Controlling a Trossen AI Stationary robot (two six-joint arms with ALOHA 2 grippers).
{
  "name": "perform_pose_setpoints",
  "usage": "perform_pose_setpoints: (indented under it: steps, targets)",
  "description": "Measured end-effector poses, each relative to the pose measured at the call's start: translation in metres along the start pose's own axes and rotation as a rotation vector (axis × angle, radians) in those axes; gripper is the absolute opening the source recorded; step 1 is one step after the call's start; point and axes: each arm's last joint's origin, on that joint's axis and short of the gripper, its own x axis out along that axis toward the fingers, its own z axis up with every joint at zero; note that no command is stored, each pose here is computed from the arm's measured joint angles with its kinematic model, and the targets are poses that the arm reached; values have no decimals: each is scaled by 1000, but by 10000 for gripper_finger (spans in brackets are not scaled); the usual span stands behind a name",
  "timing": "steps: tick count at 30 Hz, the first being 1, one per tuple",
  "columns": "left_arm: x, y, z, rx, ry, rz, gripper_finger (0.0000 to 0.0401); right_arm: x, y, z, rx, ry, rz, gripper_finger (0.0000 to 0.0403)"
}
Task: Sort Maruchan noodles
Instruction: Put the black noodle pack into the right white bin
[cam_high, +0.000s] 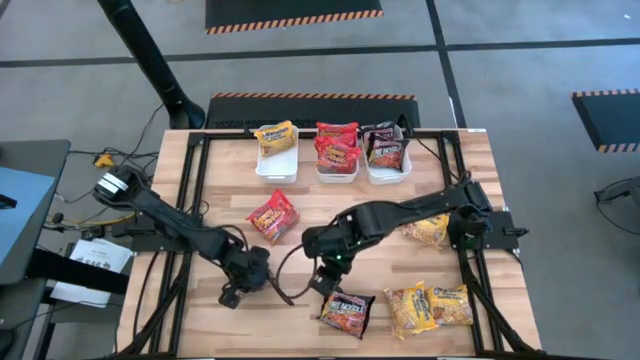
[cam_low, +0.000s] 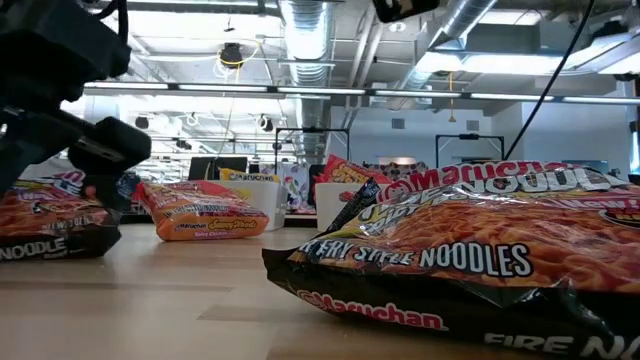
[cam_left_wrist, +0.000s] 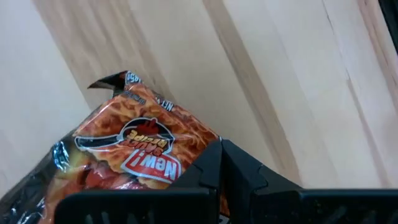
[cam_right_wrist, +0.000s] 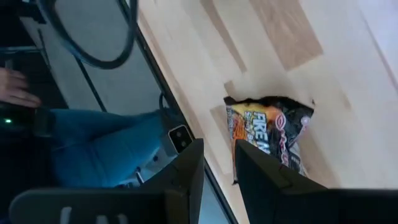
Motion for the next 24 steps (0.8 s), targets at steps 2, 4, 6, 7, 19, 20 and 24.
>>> perform_pose_setpoints:
  steps: [2,4,6,7,19,20,24]
  targets:
    - [1,-1,4,42,-17,-2,0,1,3,-2,-2,-8,15,118]
    - [-2,-4,11,75,-38,-5,0,0,6,0,-13,-29,43,118]
    - [-6,-7,20,92,-67,-2,0,0,6,0,-13,-31,44,118]
    - [-9,-9,24,96,-73,6,0,0,7,1,-15,-36,48,118]
    - [-30,-19,26,49,154,175,0,5,10,-8,-112,-15,34,118]
    - [-31,-20,25,36,162,180,0,7,10,-10,-125,-8,29,119]
    - [-36,-22,23,-1,170,183,0,12,8,-18,-121,39,-14,131]
